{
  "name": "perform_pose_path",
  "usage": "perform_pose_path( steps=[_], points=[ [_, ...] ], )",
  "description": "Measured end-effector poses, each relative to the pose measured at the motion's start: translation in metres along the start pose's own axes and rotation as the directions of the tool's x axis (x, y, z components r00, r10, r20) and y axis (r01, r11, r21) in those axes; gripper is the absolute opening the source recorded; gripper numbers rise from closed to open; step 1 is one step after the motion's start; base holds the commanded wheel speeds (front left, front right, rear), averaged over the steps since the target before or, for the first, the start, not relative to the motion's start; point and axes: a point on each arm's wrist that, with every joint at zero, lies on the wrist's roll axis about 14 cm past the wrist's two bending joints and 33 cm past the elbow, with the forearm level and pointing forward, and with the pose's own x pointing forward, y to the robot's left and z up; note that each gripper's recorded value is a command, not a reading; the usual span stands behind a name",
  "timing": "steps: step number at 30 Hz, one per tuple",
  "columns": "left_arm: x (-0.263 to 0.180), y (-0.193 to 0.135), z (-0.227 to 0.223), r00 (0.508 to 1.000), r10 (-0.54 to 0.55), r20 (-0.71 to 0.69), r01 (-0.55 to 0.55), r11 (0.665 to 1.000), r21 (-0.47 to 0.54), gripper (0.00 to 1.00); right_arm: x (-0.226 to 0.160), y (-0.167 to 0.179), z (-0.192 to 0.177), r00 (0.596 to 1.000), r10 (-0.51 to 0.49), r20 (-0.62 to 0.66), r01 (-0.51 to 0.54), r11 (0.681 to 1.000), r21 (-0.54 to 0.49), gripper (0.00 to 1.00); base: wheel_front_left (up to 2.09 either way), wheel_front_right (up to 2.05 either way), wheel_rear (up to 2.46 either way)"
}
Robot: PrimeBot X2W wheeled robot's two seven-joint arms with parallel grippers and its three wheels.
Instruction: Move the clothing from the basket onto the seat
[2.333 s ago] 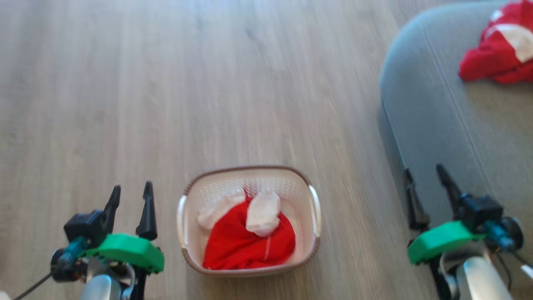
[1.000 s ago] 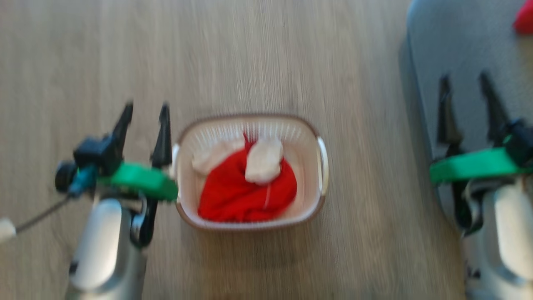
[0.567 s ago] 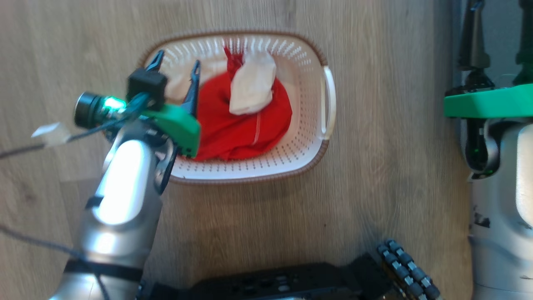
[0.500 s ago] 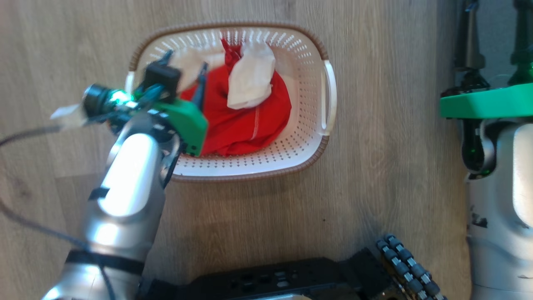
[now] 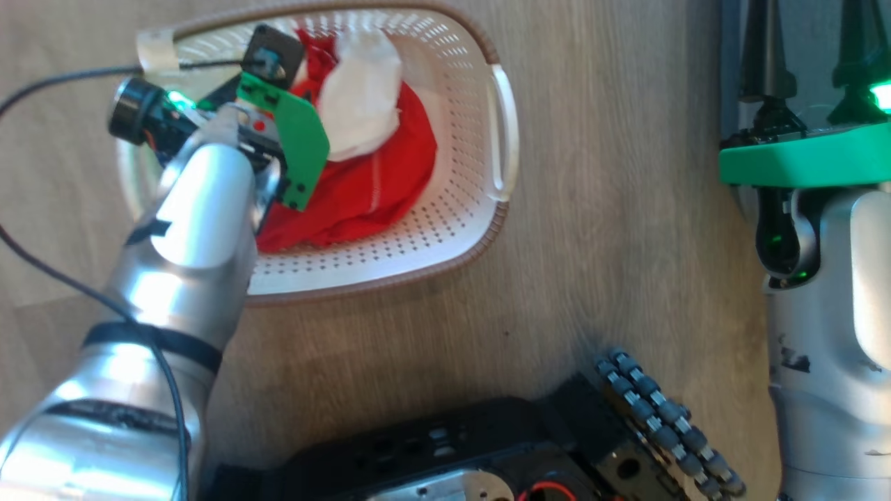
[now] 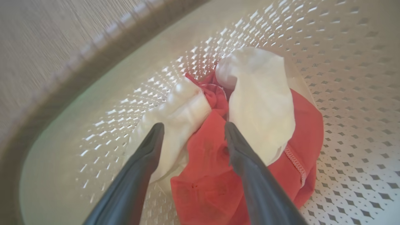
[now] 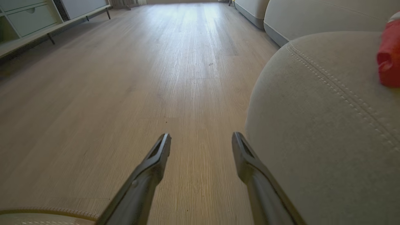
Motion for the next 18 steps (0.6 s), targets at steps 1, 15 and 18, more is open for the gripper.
perform_pose_path(
  steps=[1,15,18],
  points=[
    [0.006,-0.001,-0.005,1.000,-0.005,-0.020,0.004,1.000,-0.002,1.00,-0.001,-0.002,-0.005,1.000,-0.005,-0.011,0.005,1.000,0.002,1.00,0.00,0.00,0.00],
    [0.060,0.003,-0.061,0.980,0.000,-0.197,0.001,1.000,0.007,0.97,-0.004,-0.025,-0.044,0.994,-0.049,-0.096,0.048,0.999,-0.019,1.00,0.00,0.00,0.00],
    [0.057,0.000,-0.068,0.975,-0.008,-0.222,0.007,1.000,-0.003,0.00,-0.004,-0.026,-0.042,0.994,-0.054,-0.091,0.053,0.999,-0.011,1.00,0.00,0.00,0.00]
  ],
)
